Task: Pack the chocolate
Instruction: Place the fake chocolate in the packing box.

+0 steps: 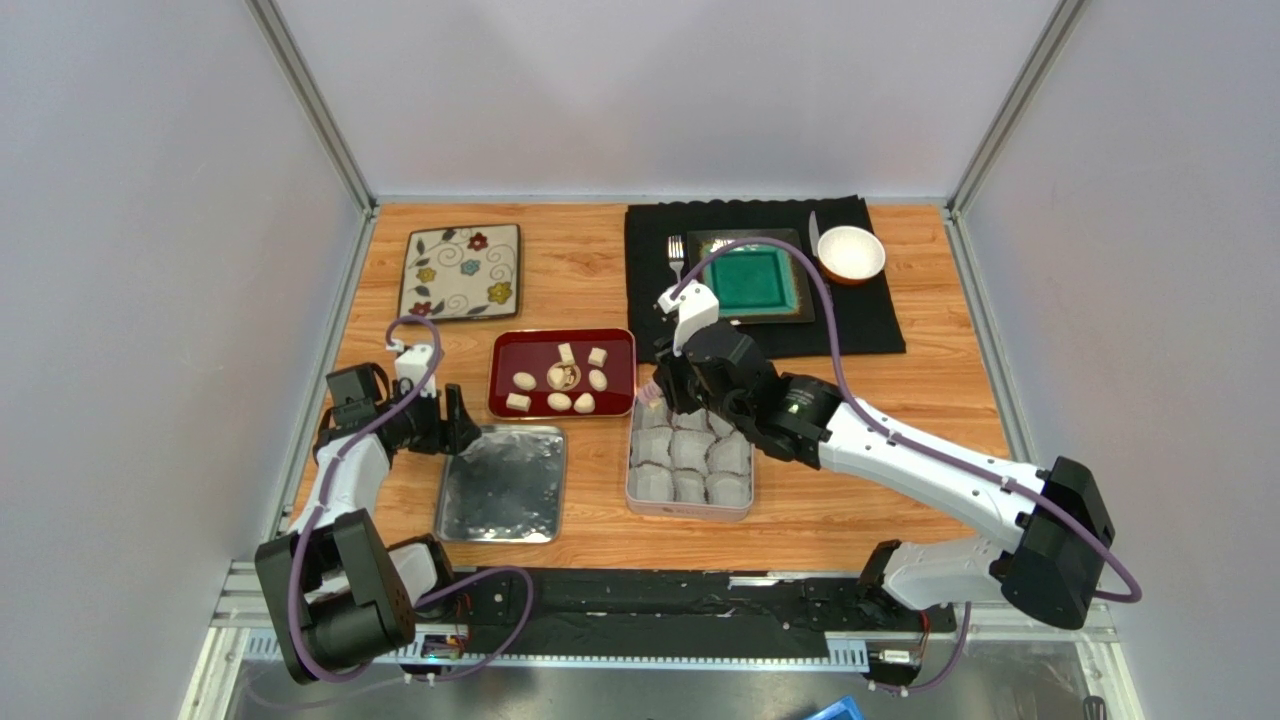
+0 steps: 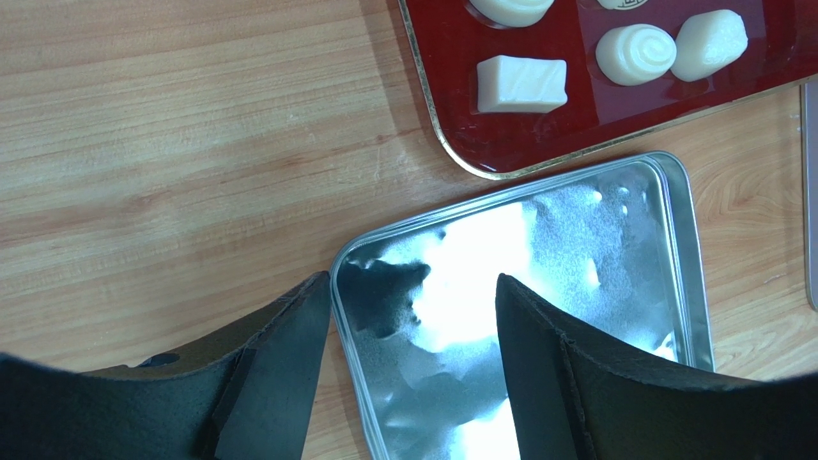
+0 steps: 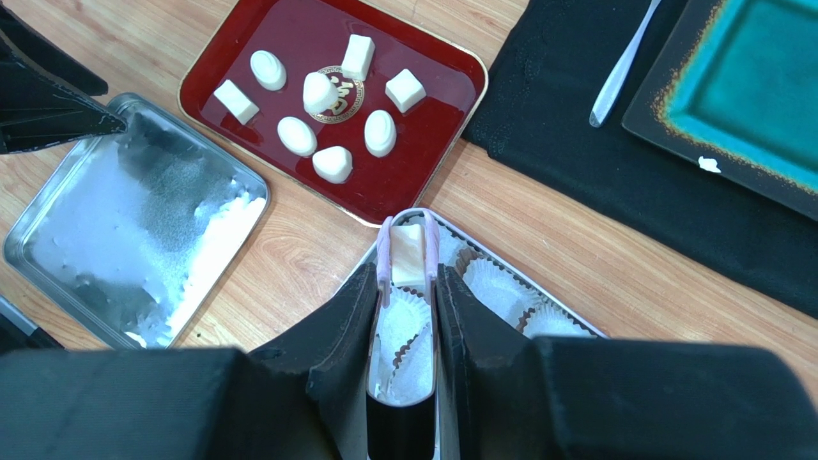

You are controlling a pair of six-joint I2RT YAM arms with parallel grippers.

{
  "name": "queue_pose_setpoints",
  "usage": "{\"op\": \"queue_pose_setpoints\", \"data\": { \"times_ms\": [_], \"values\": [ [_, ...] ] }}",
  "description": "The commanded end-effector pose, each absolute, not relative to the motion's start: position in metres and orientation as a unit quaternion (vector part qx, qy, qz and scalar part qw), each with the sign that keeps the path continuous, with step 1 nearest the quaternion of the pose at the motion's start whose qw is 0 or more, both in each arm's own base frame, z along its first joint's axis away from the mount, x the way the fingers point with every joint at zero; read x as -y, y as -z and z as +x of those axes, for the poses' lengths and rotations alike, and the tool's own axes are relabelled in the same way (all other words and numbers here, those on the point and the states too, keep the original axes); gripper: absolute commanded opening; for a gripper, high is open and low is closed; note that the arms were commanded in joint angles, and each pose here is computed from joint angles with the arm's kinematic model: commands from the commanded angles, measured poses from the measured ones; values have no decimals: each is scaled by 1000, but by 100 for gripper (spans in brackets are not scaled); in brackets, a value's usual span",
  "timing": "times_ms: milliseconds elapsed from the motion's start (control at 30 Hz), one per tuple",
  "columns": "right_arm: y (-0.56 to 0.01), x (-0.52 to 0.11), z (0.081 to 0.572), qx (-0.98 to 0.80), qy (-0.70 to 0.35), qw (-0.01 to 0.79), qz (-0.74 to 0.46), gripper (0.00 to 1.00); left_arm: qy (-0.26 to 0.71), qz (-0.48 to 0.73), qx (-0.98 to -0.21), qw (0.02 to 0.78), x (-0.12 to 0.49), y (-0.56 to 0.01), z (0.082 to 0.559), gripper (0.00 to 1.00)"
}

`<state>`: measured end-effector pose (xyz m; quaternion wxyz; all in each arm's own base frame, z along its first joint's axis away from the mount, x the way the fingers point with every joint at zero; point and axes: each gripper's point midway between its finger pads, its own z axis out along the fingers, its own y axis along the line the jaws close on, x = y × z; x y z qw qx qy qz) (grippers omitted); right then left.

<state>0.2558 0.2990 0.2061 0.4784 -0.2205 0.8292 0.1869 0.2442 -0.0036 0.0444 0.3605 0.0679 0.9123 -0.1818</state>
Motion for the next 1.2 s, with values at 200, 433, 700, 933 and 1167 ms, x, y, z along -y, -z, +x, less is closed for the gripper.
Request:
{"op": "queue_pose_setpoints", "data": {
  "times_ms": [200, 433, 700, 933, 1167],
  "values": [
    [-205, -303, 264, -825, -187, 496, -198, 15, 180, 84, -900, 389, 1, -64, 256, 72],
    [-206, -306, 268, -822, -188, 500, -196, 21, 178, 87, -900, 390, 1, -64, 255, 72],
    [-208, -307, 271, -821, -191, 502, -192, 26, 181, 85, -900, 388, 2, -63, 255, 72],
    [-210, -307, 273, -820, -195, 504, -188, 29, 179, 87, -899, 390, 1, -64, 255, 72],
    [-213, -307, 274, -819, -196, 507, -187, 32, 180, 87, -898, 391, 2, -65, 255, 72]
  ]
}}
